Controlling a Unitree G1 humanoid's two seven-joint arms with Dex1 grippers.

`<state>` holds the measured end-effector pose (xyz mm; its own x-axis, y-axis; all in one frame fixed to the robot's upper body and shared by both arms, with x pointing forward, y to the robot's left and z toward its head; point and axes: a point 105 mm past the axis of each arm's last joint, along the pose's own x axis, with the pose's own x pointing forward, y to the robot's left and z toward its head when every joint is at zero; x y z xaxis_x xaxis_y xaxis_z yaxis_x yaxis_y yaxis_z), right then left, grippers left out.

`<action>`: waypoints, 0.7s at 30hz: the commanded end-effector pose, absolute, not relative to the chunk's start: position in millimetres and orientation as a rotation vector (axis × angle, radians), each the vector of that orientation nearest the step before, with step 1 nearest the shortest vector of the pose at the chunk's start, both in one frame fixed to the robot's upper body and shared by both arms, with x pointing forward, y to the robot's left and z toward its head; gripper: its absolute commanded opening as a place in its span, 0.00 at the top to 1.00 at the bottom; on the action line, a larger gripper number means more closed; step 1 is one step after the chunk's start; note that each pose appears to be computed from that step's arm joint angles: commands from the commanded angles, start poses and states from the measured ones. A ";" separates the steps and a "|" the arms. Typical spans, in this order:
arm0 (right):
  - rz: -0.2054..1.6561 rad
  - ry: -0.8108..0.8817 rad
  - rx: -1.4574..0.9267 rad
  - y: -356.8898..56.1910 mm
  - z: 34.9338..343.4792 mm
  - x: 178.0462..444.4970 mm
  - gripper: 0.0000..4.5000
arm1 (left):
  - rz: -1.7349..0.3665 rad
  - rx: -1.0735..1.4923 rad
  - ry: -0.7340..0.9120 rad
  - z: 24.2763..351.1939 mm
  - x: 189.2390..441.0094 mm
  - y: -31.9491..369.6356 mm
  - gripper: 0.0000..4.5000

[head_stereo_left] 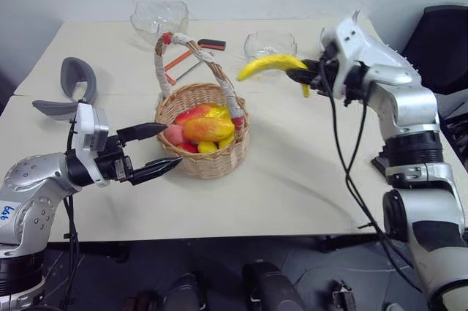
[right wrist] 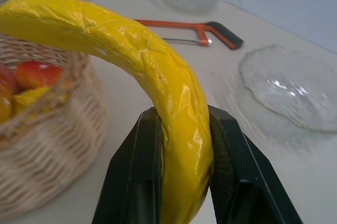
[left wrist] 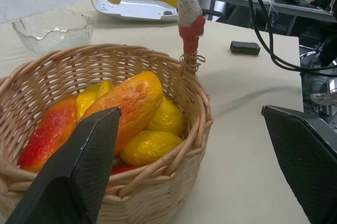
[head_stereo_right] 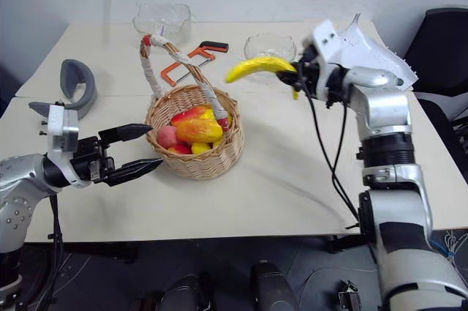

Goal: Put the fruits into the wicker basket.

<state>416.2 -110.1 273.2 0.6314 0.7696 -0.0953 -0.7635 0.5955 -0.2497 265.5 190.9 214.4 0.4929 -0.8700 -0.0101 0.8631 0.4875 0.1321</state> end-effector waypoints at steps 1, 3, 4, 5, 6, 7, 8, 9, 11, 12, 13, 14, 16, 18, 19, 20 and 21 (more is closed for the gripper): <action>1.019 -0.105 -0.301 -72.1 292.5 403.5 0.84 | -1.016 0.100 -0.140 226.9 262.0 193.8 0.00; 1.098 -0.106 -0.308 -49.9 288.6 396.6 0.84 | -0.959 0.049 -0.151 224.0 263.0 204.2 0.00; 1.113 -0.104 -0.309 -41.4 285.7 396.1 0.84 | -0.939 0.051 -0.142 219.3 261.9 208.7 0.00; 1.110 -0.103 -0.314 -35.0 283.3 398.0 0.84 | -0.920 0.055 -0.134 215.0 260.2 212.4 0.00; 1.104 -0.098 -0.315 -30.4 281.9 400.1 0.84 | -0.905 0.059 -0.132 212.6 258.5 214.8 0.00; 1.102 -0.096 -0.315 -25.5 281.8 401.3 0.84 | -0.888 0.055 -0.135 211.4 257.0 216.8 0.00; 1.102 -0.099 -0.304 -21.1 283.3 401.7 0.76 | -0.874 0.051 -0.138 210.8 255.7 218.2 0.00; 1.108 -0.106 -0.289 -16.7 285.3 401.5 0.68 | -0.860 0.050 -0.139 209.6 254.6 219.4 0.00; 1.123 -0.139 -0.264 -10.8 290.0 400.4 0.55 | -0.846 0.046 -0.136 206.6 252.7 220.7 0.00; 1.120 -0.157 -0.253 -9.2 292.5 401.0 0.47 | -0.842 0.045 -0.131 204.5 251.8 220.9 0.00; 1.122 -0.172 -0.245 -8.1 294.6 400.9 0.40 | -0.840 0.046 -0.126 202.4 251.0 220.9 0.00; 1.126 -0.186 -0.241 -7.3 296.6 400.6 0.32 | -0.838 0.048 -0.122 201.2 250.6 220.9 0.00; 1.137 -0.222 -0.224 -9.7 303.1 399.1 0.16 | -0.835 0.048 -0.119 199.8 250.4 220.7 0.00; 1.118 -0.264 -0.229 -22.0 309.9 400.4 0.02 | -0.837 0.049 -0.116 198.4 250.6 219.9 0.00; 1.098 -0.281 -0.235 -31.7 312.6 402.2 0.00 | -0.838 0.050 -0.115 198.0 250.8 219.3 0.00; 1.077 -0.301 -0.241 -42.3 315.3 403.3 0.00 | -0.840 0.051 -0.116 197.9 250.9 218.7 0.00; 1.058 -0.312 -0.253 -55.9 316.1 403.6 0.00 | -0.842 0.053 -0.118 198.2 251.3 218.3 0.00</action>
